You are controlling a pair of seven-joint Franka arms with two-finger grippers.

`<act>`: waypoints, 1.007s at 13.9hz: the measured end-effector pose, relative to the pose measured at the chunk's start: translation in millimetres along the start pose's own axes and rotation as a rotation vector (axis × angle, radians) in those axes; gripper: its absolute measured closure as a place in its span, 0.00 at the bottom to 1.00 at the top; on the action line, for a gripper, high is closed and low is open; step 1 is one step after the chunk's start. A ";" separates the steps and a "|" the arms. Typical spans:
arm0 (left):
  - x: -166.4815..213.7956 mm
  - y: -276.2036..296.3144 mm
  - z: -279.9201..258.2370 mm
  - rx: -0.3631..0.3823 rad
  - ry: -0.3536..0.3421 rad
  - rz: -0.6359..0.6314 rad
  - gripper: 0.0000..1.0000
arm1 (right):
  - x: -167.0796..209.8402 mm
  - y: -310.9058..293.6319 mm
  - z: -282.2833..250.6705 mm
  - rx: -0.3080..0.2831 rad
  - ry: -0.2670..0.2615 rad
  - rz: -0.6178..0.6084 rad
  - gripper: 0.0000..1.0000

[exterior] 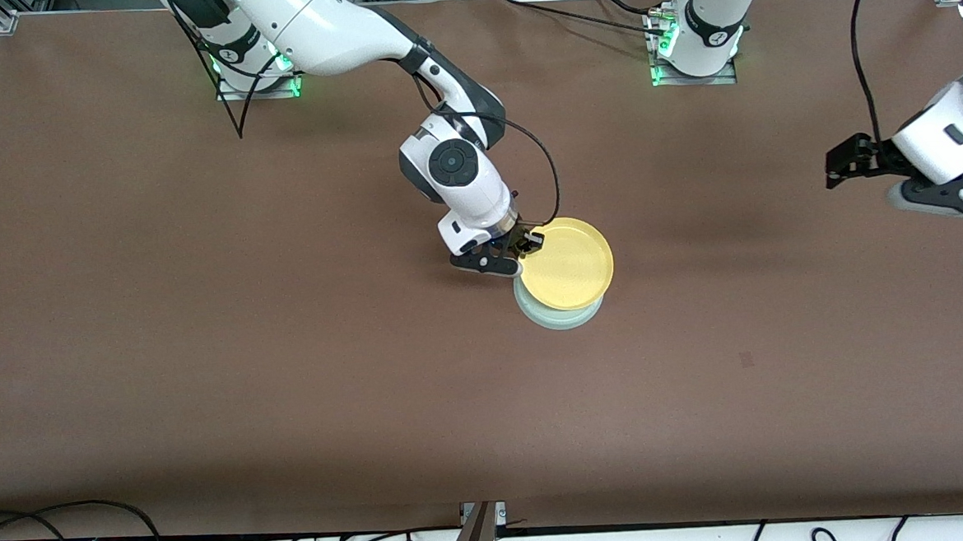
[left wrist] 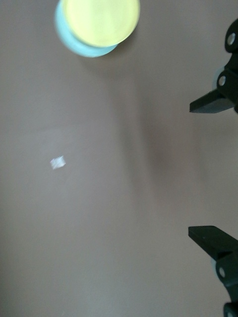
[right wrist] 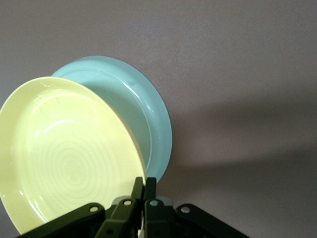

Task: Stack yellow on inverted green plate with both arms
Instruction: 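Release the yellow plate onto the green plate and open the right gripper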

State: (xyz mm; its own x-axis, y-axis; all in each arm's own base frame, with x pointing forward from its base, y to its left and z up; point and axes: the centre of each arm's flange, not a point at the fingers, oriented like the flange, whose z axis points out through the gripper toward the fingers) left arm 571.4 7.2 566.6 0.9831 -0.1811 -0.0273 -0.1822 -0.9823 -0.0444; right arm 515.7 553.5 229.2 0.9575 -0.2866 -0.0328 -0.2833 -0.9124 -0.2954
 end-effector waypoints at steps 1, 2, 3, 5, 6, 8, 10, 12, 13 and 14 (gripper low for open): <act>-8.2 -6.7 1.2 0.006 0.040 -0.015 0.00 | 1.5 1.3 2.6 0.002 0.005 0.001 0.97; -16.0 -9.1 2.0 0.007 0.058 -0.025 0.00 | 4.6 3.4 4.5 0.002 0.011 0.004 0.97; -22.4 -7.6 2.4 0.005 0.057 -0.039 0.00 | 7.8 5.3 5.8 0.003 0.018 0.007 0.97; -28.0 1.6 -0.2 0.001 0.046 -0.080 0.00 | 12.8 6.4 6.6 0.018 0.035 0.011 0.93; -27.7 6.4 -1.1 0.001 0.046 -0.089 0.00 | 15.0 6.1 6.1 0.028 0.043 0.012 0.93; -26.3 13.7 -1.0 0.001 0.045 -0.089 0.00 | 19.2 3.6 2.2 0.041 0.055 0.015 0.78; -26.0 15.7 -1.0 0.001 0.045 -0.091 0.00 | 21.8 -1.5 -4.2 0.053 0.061 0.015 0.60; -26.0 15.7 -1.0 0.001 0.044 -0.092 0.00 | 30.9 -3.8 -16.6 0.035 0.062 0.019 0.39; -26.0 15.7 -1.0 0.001 0.044 -0.093 0.00 | 44.6 -1.4 -32.5 0.011 0.069 0.025 0.30; -25.9 15.7 -0.7 0.000 0.044 -0.093 0.00 | 65.1 3.5 -58.9 -0.013 0.086 0.020 0.19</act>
State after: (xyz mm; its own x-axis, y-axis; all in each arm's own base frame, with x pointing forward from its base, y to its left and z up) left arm 543.1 -3.5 567.3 0.9956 -0.0910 0.0207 -0.0900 -0.9949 -0.0452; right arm 573.8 514.4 282.3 0.9435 -0.3284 0.0437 -0.3035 -0.9097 -0.2834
